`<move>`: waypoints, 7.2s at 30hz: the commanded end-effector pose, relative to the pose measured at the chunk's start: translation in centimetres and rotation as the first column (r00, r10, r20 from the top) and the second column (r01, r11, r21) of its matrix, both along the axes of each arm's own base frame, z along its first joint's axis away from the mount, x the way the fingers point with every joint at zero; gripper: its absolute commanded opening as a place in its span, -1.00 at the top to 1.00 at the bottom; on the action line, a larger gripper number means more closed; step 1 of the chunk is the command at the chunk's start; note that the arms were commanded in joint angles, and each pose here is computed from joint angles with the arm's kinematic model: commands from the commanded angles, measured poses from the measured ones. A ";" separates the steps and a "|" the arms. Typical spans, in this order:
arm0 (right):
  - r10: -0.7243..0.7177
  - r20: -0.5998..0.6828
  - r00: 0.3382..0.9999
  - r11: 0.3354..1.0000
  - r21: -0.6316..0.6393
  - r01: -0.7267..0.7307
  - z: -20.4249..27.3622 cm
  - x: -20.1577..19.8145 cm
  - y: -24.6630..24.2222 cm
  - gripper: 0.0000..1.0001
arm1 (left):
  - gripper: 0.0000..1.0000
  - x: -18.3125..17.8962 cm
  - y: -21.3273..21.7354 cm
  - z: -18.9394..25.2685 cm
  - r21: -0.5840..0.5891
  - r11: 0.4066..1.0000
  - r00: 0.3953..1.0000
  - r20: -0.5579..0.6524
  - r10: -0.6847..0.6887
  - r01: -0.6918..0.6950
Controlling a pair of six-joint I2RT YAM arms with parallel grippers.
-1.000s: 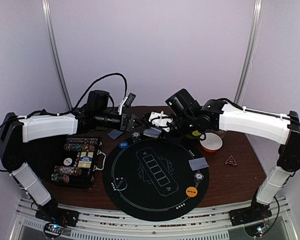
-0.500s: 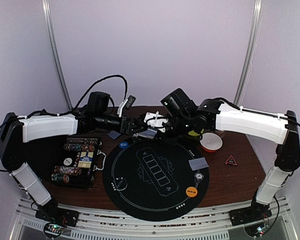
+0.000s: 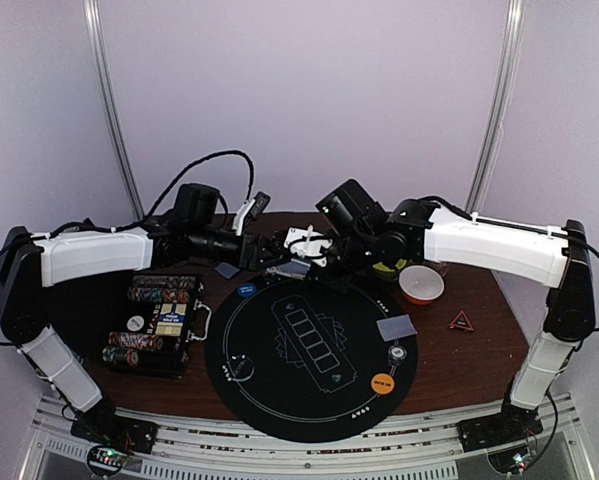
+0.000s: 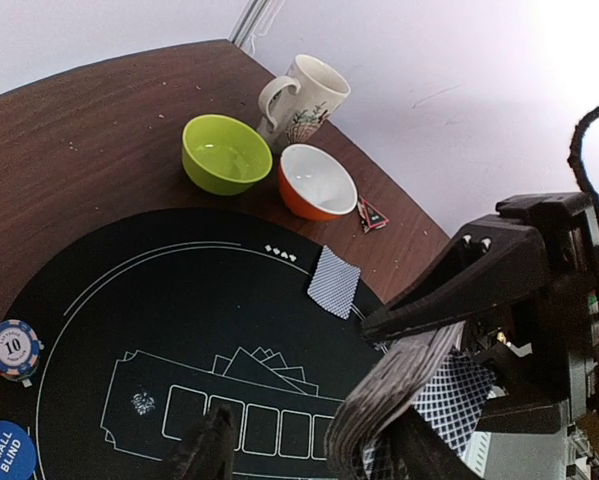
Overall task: Distribute texas hold em gaming equipment
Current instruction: Pick up the poker card from the face-down deck piles, then distribute the poker card in the small blind area, then pick up the poker card from the face-down deck piles.
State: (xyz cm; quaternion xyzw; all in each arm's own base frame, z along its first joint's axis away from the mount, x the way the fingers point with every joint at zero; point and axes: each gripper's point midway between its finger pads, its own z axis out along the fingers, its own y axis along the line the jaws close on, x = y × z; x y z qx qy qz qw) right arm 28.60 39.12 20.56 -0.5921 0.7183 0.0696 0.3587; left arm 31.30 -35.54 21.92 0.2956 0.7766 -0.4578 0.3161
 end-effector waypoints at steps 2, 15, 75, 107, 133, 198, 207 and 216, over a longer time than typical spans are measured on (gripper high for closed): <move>0.002 0.032 0.999 1.000 0.016 -0.002 1.2 -0.3 -0.2 0.03 | -0.09 0.6 1.2 0.6 0.018 0.999 0.998 0.044 0.048 -0.049; 0.002 0.039 0.999 1.000 0.003 -0.002 0.9 -0.1 -0.2 0.03 | -0.21 -0.7 0.7 3.2 -0.047 0.998 0.997 0.070 -0.030 0.033; -0.122 0.059 0.991 0.993 0.003 0.122 1.3 2.3 -4.8 0.03 | 1.00 3.3 9.3 8.5 -0.343 0.905 0.966 -0.035 0.255 -0.251; -0.145 0.077 0.986 0.989 0.024 0.144 2.6 1.9 -5.8 0.03 | 1.00 17.0 17.7 -5.5 -0.145 0.541 0.560 -0.242 0.792 -0.828; -0.149 0.081 0.986 0.989 -0.003 0.150 2.1 1.7 -6.6 0.03 | 1.00 17.4 17.1 -15.4 0.028 0.353 0.321 -0.356 0.878 -0.935; -0.090 0.059 0.994 0.996 0.029 0.089 3.2 0.6 -4.8 0.00 | -0.96 -1.2 -3.1 4.0 -0.201 0.967 0.985 0.110 -0.134 0.154; -0.065 0.056 0.996 0.998 0.027 0.064 3.0 0.3 -4.0 0.00 | -0.78 -0.9 -5.0 3.9 -0.213 0.965 0.987 0.090 -0.135 0.152; -0.054 0.060 0.997 0.998 0.017 0.053 2.7 0.1 -3.8 0.00 | -0.40 0.2 -5.5 2.4 -0.153 0.982 0.992 0.081 -0.095 0.107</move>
